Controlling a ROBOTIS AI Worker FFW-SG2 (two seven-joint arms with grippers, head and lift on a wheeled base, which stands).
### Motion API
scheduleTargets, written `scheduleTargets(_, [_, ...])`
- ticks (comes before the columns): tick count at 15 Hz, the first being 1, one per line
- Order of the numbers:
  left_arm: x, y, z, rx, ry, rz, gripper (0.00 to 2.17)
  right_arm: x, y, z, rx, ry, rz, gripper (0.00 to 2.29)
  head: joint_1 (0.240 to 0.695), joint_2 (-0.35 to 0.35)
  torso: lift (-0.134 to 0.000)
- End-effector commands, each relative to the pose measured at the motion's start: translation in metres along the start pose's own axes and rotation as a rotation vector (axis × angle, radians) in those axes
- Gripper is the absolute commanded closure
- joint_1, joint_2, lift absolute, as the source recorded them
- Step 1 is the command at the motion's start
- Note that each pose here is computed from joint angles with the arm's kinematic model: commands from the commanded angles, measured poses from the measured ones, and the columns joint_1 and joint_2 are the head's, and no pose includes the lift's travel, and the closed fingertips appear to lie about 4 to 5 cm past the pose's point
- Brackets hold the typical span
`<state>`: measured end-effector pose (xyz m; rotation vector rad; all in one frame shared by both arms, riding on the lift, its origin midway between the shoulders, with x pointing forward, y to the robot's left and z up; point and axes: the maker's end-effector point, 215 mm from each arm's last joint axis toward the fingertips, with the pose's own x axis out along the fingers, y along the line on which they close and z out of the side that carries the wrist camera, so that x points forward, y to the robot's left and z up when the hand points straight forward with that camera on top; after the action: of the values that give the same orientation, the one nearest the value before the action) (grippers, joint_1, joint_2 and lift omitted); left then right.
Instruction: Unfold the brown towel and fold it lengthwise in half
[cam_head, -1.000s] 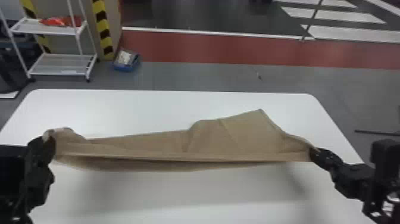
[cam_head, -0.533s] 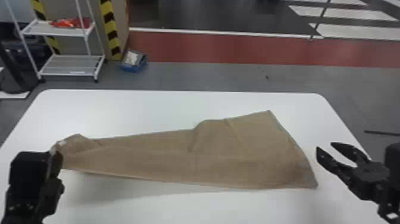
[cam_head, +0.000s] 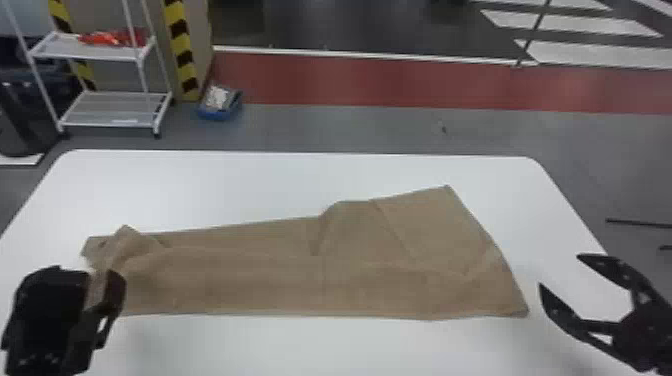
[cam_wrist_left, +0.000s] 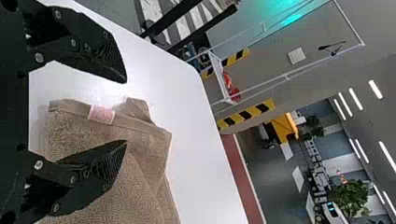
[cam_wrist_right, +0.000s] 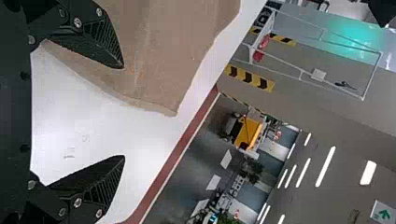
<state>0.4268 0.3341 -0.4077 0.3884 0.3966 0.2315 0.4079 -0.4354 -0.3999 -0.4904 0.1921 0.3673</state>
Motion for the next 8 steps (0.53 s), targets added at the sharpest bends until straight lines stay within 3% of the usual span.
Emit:
scheduleTargets(1, [0.007, -0.001, -0.006, -0.007, 0.0, 0.011, 0.09, -0.004, 0.0, -0.035, 0.023, 0.036, 0.042, 0.29, 0.695, -0.136, -0.119])
scheduleTargets(4, [0.012, 0.001, 0.001, -0.034, -0.035, 0.023, 0.09, -0.008, 0.004, -0.057, 0.085, 0.061, 0.09, 0.29, 0.695, -0.149, -0.119])
scheduleTargets(8, [0.013, -0.003, 0.01, -0.066, -0.07, 0.02, 0.09, -0.01, 0.018, -0.055, 0.133, 0.037, 0.142, 0.38, 0.695, -0.167, -0.119])
